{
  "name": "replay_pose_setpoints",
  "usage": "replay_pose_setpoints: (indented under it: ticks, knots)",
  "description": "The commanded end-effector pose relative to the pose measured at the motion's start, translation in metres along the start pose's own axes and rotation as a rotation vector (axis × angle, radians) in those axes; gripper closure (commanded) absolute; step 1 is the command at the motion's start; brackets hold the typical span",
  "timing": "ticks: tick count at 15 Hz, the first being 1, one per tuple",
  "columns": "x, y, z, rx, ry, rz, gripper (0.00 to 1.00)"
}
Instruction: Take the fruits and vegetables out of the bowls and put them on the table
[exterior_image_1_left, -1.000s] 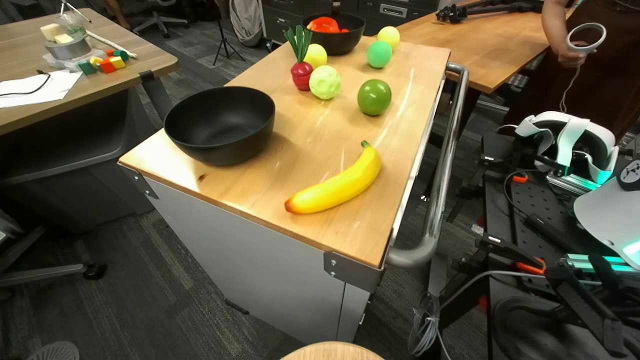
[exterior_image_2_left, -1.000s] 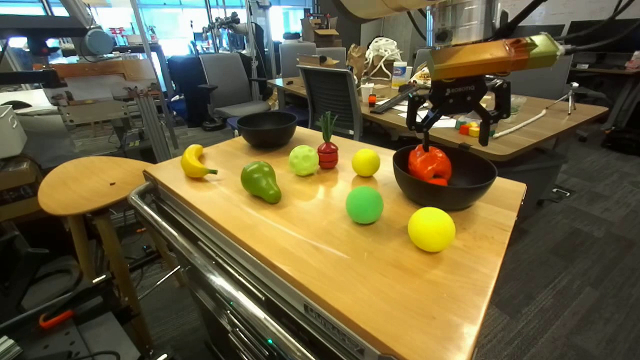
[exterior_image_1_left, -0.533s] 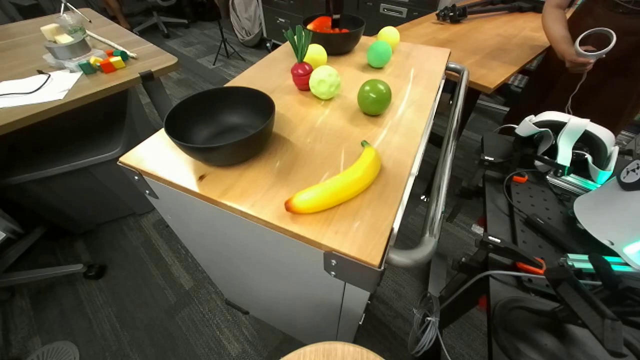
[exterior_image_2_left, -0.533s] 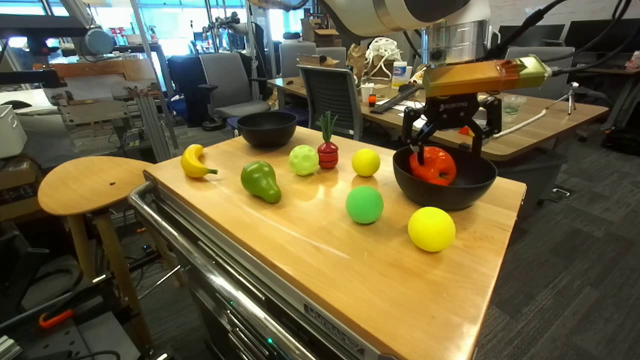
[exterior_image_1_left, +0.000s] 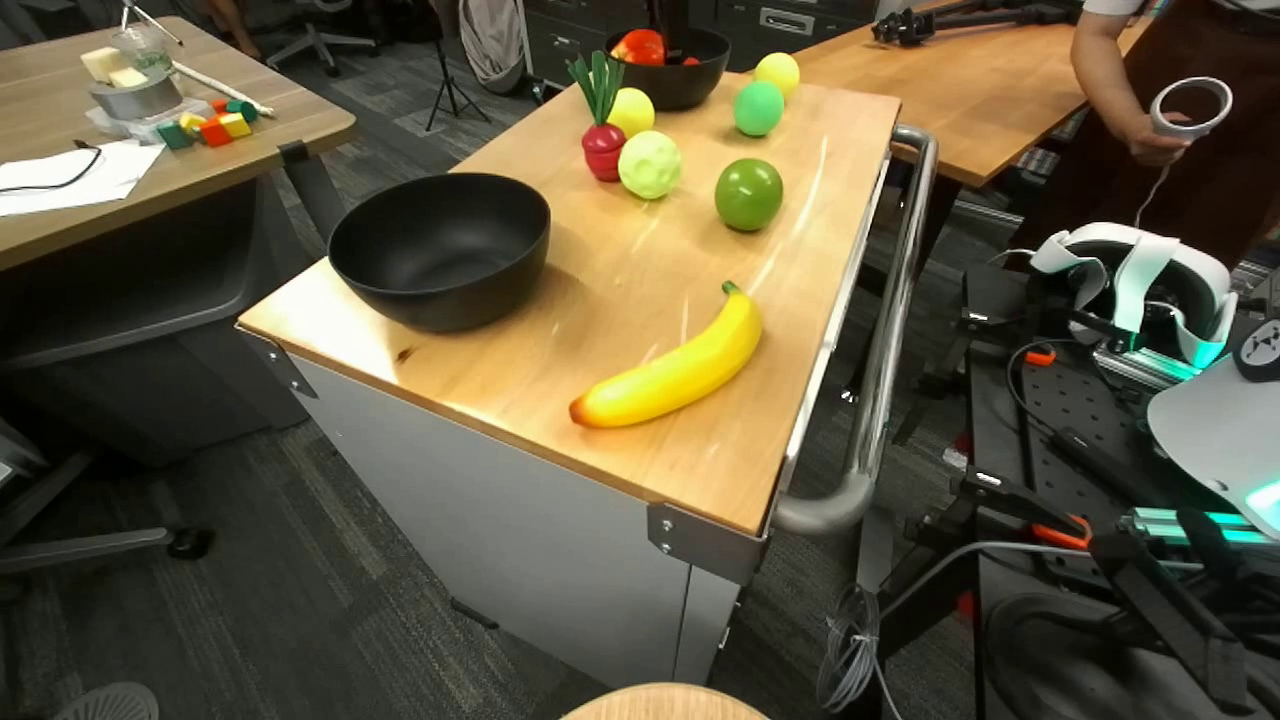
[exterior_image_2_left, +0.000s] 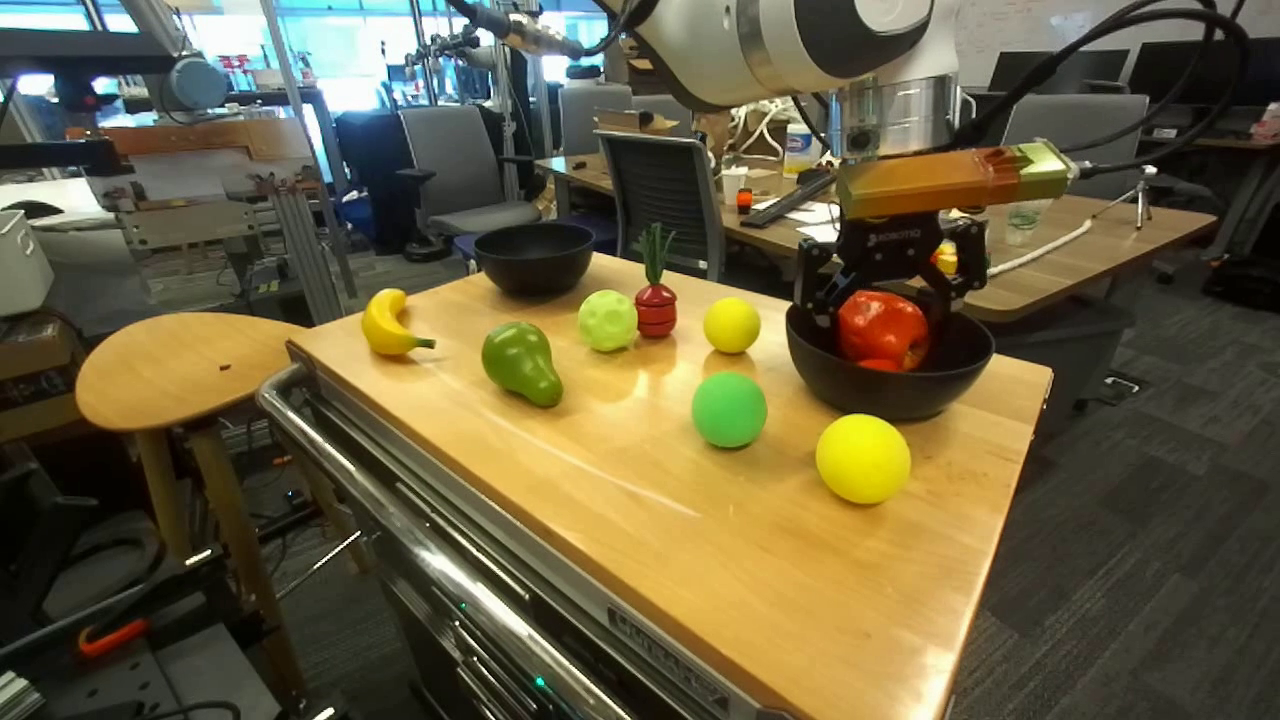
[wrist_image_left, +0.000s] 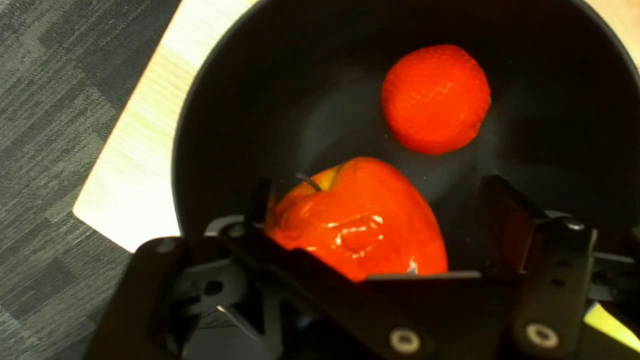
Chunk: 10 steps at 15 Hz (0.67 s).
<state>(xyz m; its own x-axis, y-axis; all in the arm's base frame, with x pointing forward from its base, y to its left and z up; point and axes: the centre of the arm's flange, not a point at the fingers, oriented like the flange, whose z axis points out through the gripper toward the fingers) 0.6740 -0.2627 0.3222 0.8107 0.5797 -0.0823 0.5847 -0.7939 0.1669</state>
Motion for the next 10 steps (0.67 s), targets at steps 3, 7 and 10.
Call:
replay_pose_setpoints:
  ticks: [3,7,10]
  knots:
    - [0.018,0.001,0.011,-0.037,-0.017,-0.051,0.00]
    - [0.029,-0.003,0.016,-0.056,-0.005,-0.086,0.00]
    - [0.036,-0.005,0.018,-0.081,0.008,-0.114,0.27]
